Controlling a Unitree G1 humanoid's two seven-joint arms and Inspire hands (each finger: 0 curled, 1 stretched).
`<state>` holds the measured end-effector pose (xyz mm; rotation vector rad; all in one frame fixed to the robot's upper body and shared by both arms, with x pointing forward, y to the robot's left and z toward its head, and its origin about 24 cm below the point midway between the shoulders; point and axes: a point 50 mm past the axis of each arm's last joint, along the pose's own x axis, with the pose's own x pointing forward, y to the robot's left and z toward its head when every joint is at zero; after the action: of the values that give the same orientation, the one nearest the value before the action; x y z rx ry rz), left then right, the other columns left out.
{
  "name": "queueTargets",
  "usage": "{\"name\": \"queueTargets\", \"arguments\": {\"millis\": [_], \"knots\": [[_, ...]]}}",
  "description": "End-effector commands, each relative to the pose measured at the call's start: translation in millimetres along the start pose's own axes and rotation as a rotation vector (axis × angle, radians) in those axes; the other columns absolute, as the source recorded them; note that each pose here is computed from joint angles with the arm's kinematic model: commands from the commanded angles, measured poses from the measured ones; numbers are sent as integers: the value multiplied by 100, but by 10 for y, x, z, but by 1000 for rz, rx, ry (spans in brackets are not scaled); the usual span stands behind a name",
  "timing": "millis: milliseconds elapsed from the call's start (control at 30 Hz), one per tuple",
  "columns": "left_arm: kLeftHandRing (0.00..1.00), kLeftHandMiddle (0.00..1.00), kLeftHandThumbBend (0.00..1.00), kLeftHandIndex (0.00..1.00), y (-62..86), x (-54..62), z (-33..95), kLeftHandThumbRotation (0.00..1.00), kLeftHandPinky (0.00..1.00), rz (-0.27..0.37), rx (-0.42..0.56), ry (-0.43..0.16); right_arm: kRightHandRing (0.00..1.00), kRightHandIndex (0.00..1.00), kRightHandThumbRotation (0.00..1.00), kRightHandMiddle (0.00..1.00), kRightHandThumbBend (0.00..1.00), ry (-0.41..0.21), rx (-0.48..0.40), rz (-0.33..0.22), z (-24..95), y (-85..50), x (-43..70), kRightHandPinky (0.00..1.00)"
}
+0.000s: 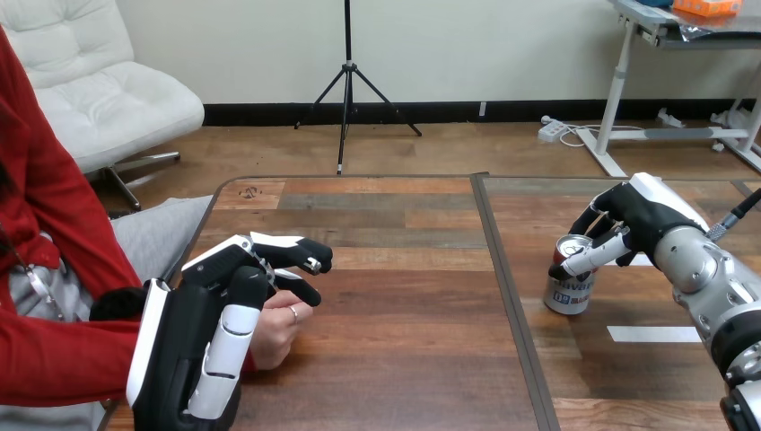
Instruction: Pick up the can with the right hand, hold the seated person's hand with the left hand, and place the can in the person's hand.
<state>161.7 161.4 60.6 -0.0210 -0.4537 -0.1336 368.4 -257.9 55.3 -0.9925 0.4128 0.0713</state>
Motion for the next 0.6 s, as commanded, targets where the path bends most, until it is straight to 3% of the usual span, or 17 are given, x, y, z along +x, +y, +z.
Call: {"name": "queueTargets", "arguments": {"millis": [0, 567], "knots": [[60, 61, 57, 49, 8, 117, 48, 88, 44, 10, 2, -65, 48, 46, 0, 51, 82, -76, -1, -60, 170, -147, 14, 43], [60, 60, 59, 49, 67, 163, 59, 85, 43, 10, 71, -80, 47, 46, 0, 49, 83, -132, 28, -103, 275, -278, 10, 42]]}}
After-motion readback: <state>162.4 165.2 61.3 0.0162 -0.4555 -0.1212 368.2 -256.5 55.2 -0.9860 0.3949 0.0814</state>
